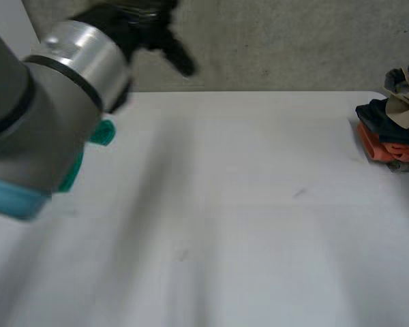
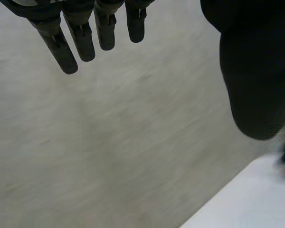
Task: Fold the laundry.
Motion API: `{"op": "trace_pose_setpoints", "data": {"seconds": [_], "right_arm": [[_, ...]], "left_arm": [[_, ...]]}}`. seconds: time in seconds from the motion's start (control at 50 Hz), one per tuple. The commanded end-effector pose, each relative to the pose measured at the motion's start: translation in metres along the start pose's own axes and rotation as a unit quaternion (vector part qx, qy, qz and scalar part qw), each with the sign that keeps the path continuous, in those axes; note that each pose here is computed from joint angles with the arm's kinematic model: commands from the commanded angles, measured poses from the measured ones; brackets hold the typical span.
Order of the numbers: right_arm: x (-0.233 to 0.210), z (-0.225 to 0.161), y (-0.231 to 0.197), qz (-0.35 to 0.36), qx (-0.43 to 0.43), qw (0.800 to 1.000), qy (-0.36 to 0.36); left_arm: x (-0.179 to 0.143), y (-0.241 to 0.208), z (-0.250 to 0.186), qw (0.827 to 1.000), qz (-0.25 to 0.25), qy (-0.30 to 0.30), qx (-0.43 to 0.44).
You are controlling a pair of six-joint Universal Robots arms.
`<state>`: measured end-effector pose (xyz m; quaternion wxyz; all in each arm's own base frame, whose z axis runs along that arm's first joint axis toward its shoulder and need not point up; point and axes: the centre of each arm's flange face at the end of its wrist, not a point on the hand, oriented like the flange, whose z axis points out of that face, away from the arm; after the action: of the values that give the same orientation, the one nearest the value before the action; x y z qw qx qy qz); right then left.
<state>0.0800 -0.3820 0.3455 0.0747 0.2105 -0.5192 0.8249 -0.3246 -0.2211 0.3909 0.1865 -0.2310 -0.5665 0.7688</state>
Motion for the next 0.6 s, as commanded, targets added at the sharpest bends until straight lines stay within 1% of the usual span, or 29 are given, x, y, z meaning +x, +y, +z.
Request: {"op": "trace_pose_setpoints", "data": {"seconds": [0.02, 0.04, 0.06, 0.08, 0.1, 0.12, 0.18, 0.2, 0.24, 0.28, 0.32, 0.34, 0.36, 0.4, 0.42, 0.46, 0.52, 0.6], "right_arm": [[-0.122, -0.054, -0.024, 0.069, 0.022, 0.983, -0.169], [-0.134, -0.062, -0.025, 0.076, 0.018, 0.979, -0.186], [-0.156, -0.076, -0.026, 0.085, 0.008, 0.973, -0.214], [-0.163, -0.082, -0.025, 0.085, 0.004, 0.971, -0.224], [-0.169, -0.087, -0.025, 0.086, -0.001, 0.969, -0.232], [-0.182, -0.1, -0.02, 0.084, -0.015, 0.965, -0.248], [-0.195, -0.115, -0.009, 0.075, -0.046, 0.961, -0.262], [-0.196, -0.117, -0.006, 0.071, -0.053, 0.961, -0.261], [-0.198, -0.121, 0.001, 0.062, -0.065, 0.962, -0.259], [-0.2, -0.126, 0.008, 0.051, -0.082, 0.961, -0.257], [-0.2, -0.129, 0.013, 0.045, -0.093, 0.961, -0.255], [-0.201, -0.132, 0.018, 0.044, -0.103, 0.96, -0.256], [-0.202, -0.133, 0.019, 0.045, -0.107, 0.959, -0.257], [-0.203, -0.136, 0.023, 0.047, -0.114, 0.958, -0.259], [-0.204, -0.139, 0.024, 0.049, -0.119, 0.957, -0.261], [-0.205, -0.142, 0.026, 0.05, -0.124, 0.956, -0.263], [-0.206, -0.147, 0.028, 0.052, -0.13, 0.954, -0.266], [-0.206, -0.149, 0.027, 0.052, -0.131, 0.954, -0.265]], "left_arm": [[-0.085, 0.066, 0.014, 0.975, 0.165, -0.109, -0.097], [-0.093, 0.077, 0.015, 0.971, 0.179, -0.114, -0.111], [-0.102, 0.089, 0.016, 0.965, 0.194, -0.122, -0.126], [-0.122, 0.112, 0.017, 0.953, 0.222, -0.138, -0.153], [-0.135, 0.126, 0.018, 0.946, 0.235, -0.149, -0.166], [-0.159, 0.15, 0.019, 0.936, 0.251, -0.167, -0.183], [-0.186, 0.186, 0.022, 0.924, 0.268, -0.183, -0.202], [-0.205, 0.213, 0.024, 0.919, 0.279, -0.185, -0.208], [-0.217, 0.232, 0.026, 0.917, 0.288, -0.181, -0.21], [-0.229, 0.259, 0.032, 0.915, 0.308, -0.158, -0.207], [-0.238, 0.277, 0.037, 0.912, 0.324, -0.144, -0.205], [-0.242, 0.287, 0.038, 0.91, 0.333, -0.138, -0.207], [-0.255, 0.309, 0.041, 0.905, 0.347, -0.129, -0.211], [-0.264, 0.321, 0.041, 0.9, 0.356, -0.13, -0.215], [-0.279, 0.333, 0.041, 0.893, 0.368, -0.138, -0.22], [-0.292, 0.345, 0.041, 0.888, 0.376, -0.146, -0.222], [-0.305, 0.357, 0.046, 0.885, 0.383, -0.155, -0.215], [-0.309, 0.366, 0.046, 0.885, 0.374, -0.153, -0.231]]}}
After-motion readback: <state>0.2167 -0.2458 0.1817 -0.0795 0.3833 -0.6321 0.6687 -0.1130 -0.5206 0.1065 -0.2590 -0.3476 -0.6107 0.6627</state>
